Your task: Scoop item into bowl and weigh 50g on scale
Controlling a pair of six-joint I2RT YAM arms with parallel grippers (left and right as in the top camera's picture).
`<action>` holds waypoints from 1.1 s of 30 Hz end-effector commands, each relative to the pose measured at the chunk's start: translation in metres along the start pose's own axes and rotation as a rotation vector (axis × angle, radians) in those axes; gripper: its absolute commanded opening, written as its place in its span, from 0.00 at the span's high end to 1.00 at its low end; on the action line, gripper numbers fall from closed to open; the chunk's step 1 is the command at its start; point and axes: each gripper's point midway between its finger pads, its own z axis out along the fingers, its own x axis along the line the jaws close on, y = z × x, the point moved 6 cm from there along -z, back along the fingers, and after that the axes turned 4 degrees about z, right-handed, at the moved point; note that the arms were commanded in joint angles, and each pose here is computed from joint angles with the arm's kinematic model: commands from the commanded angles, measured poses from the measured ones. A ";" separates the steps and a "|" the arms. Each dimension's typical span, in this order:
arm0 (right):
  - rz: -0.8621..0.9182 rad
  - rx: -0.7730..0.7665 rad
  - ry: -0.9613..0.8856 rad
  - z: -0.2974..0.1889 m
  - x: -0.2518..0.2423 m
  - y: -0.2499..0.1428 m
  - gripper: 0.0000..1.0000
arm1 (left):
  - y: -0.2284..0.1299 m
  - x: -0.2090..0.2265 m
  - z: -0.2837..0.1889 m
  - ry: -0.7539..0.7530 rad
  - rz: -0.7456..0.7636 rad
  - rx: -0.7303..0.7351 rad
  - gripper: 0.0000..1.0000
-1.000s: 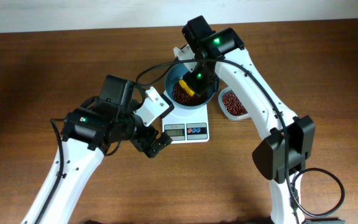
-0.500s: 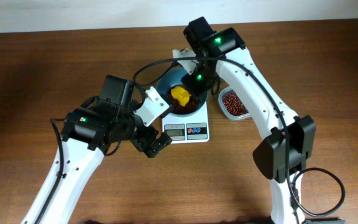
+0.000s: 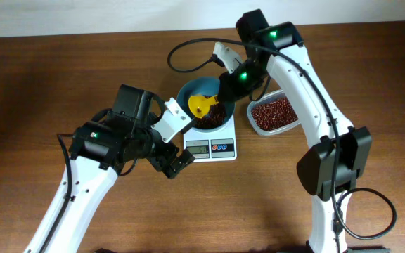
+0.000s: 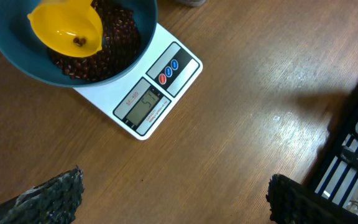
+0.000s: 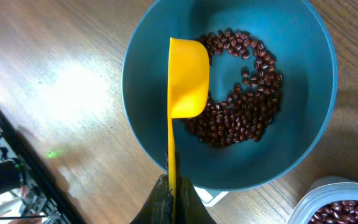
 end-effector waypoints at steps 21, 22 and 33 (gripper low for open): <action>0.104 -0.292 -0.037 -0.120 -0.023 -0.005 0.96 | 0.004 -0.002 -0.004 -0.006 -0.003 -0.017 0.01; 0.111 -0.290 -0.042 -0.122 -0.025 -0.007 0.96 | 0.004 -0.002 -0.004 -0.007 -0.002 -0.018 0.01; 0.453 -0.243 -0.380 -0.171 -0.062 -0.064 0.96 | 0.004 -0.002 -0.004 -0.006 -0.003 -0.017 0.01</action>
